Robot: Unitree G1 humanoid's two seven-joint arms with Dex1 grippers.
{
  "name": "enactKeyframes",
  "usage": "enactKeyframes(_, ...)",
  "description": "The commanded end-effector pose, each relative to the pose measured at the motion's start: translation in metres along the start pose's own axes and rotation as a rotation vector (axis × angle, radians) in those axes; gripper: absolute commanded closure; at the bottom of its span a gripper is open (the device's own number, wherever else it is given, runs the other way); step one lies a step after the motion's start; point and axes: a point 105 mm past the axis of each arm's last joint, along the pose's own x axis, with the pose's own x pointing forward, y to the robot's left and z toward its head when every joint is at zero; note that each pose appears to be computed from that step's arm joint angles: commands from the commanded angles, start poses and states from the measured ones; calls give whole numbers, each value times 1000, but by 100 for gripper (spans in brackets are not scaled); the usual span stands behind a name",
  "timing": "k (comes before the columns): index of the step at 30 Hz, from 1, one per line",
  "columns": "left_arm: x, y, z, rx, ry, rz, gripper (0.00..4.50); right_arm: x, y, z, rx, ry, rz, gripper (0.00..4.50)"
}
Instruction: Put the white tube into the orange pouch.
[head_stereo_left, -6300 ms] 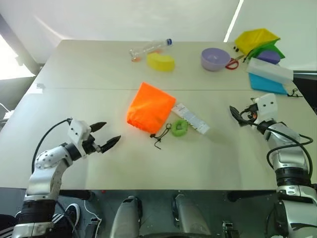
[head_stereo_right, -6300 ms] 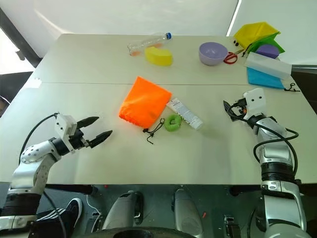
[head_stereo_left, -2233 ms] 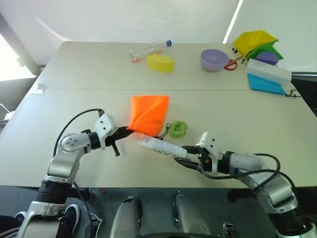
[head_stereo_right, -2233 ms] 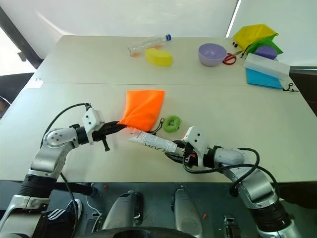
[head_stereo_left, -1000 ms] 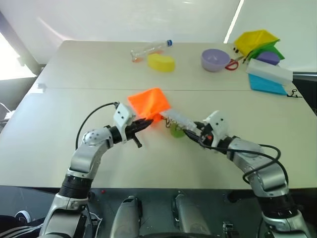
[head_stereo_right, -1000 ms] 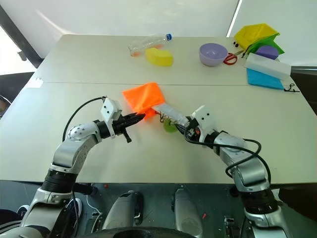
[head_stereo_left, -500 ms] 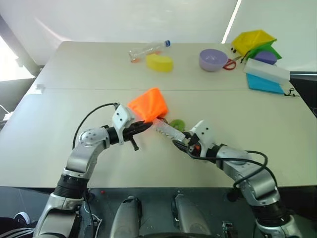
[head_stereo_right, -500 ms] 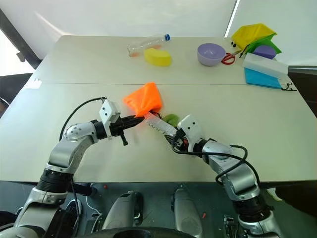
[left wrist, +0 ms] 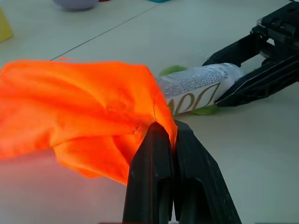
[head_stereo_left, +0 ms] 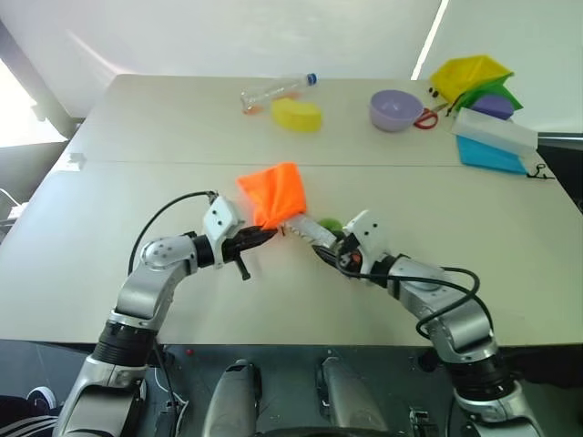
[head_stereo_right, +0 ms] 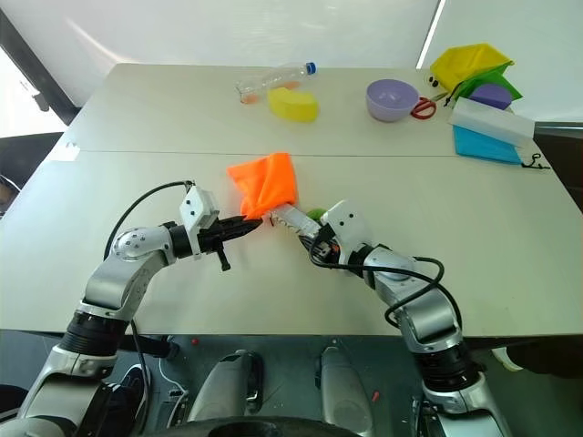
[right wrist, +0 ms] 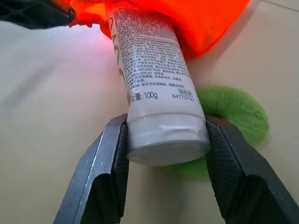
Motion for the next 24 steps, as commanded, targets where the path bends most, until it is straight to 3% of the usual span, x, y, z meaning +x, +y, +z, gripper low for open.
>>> enactKeyframes(1, -2, 0, 10, 42, -27, -5, 450, -8, -5, 14, -4, -53, -13, 273)
enactKeyframes(5, 0, 0, 10, 42, -29, 11, 450, -1, -7, 20, 47, -87, -59, 273)
enactKeyframes(11, 3, -4, 11, 21, -40, -2, 450, 26, 14, 22, 57, -78, -43, 273)
enactKeyframes(19, 5, -3, 13, 7, -52, 15, 450, 51, 12, 27, 55, -55, -86, 273)
enactKeyframes(24, 4, -1, 9, 21, -45, 30, 450, 71, 30, 29, 1, -18, 6, 273)
